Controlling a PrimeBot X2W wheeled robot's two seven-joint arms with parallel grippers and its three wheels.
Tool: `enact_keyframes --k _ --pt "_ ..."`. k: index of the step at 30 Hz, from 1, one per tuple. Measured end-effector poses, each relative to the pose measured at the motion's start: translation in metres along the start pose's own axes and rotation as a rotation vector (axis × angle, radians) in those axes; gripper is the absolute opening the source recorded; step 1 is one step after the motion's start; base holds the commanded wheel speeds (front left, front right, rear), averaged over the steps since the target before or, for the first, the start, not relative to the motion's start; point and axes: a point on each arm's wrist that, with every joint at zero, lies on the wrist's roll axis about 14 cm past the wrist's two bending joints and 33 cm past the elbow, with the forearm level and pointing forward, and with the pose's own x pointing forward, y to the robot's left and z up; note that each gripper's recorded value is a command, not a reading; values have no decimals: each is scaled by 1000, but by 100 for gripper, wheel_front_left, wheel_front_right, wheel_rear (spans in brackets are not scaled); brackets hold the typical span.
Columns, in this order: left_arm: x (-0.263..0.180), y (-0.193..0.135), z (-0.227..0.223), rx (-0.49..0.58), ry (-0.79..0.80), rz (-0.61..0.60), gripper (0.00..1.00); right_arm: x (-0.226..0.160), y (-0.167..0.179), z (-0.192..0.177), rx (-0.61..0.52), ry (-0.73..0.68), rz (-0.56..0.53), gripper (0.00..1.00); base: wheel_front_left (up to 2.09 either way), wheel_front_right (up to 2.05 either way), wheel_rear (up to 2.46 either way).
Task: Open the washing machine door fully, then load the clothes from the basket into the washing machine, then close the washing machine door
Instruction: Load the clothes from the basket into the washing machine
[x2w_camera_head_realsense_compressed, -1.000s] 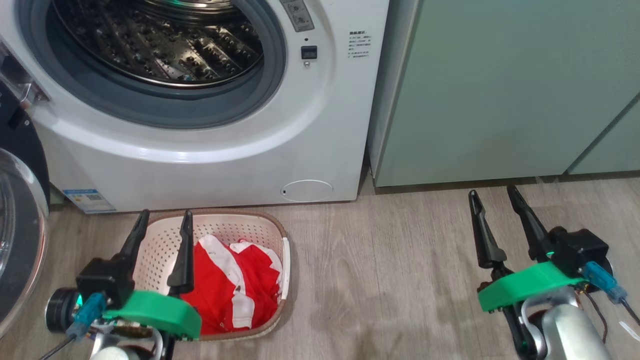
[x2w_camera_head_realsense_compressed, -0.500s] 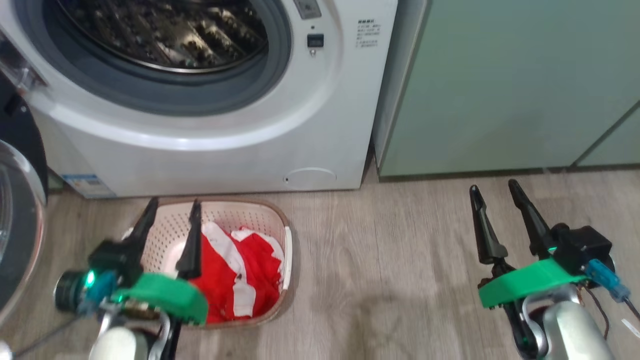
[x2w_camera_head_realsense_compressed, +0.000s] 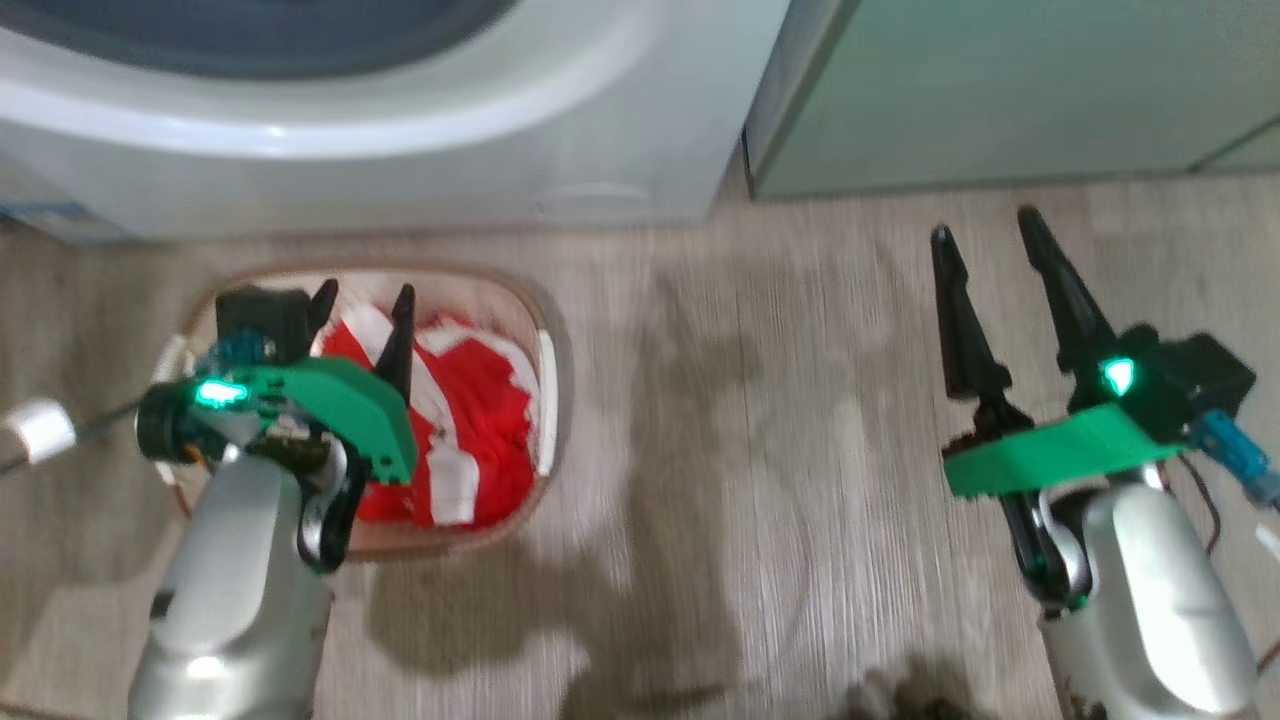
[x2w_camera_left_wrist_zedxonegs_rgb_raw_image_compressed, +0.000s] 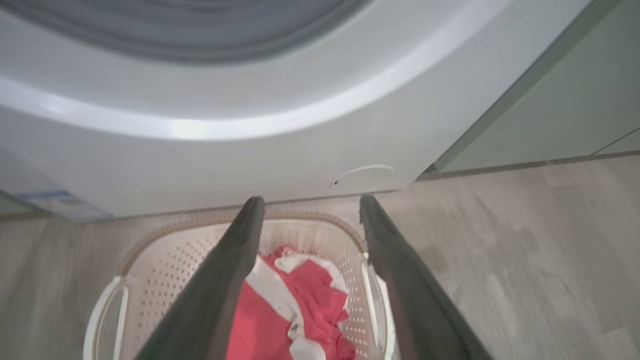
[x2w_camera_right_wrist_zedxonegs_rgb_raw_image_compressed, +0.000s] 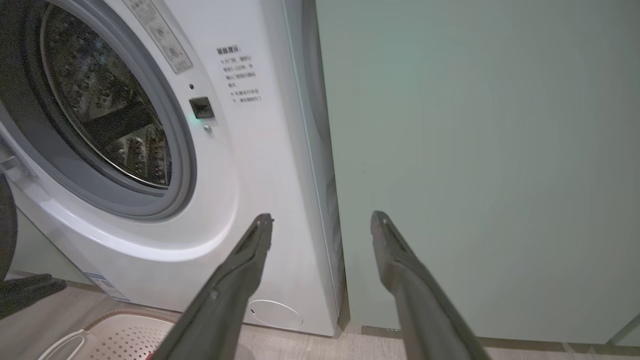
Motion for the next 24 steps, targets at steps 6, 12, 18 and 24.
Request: enact_keyframes --k 6,12,18,24 --pt "42 11 -77 -50 232 17 100 26 -6 -32 6 50 1 100 0 0 0" --pt "66 21 -146 -123 421 39 100 44 -13 -70 18 108 -3 100 0 0 0" --pt "70 37 -213 -169 598 74 100 49 -23 -109 18 181 -16 100 0 0 0" --pt "74 44 -257 -221 708 101 100 52 -31 -135 17 224 -27 100 0 0 0"
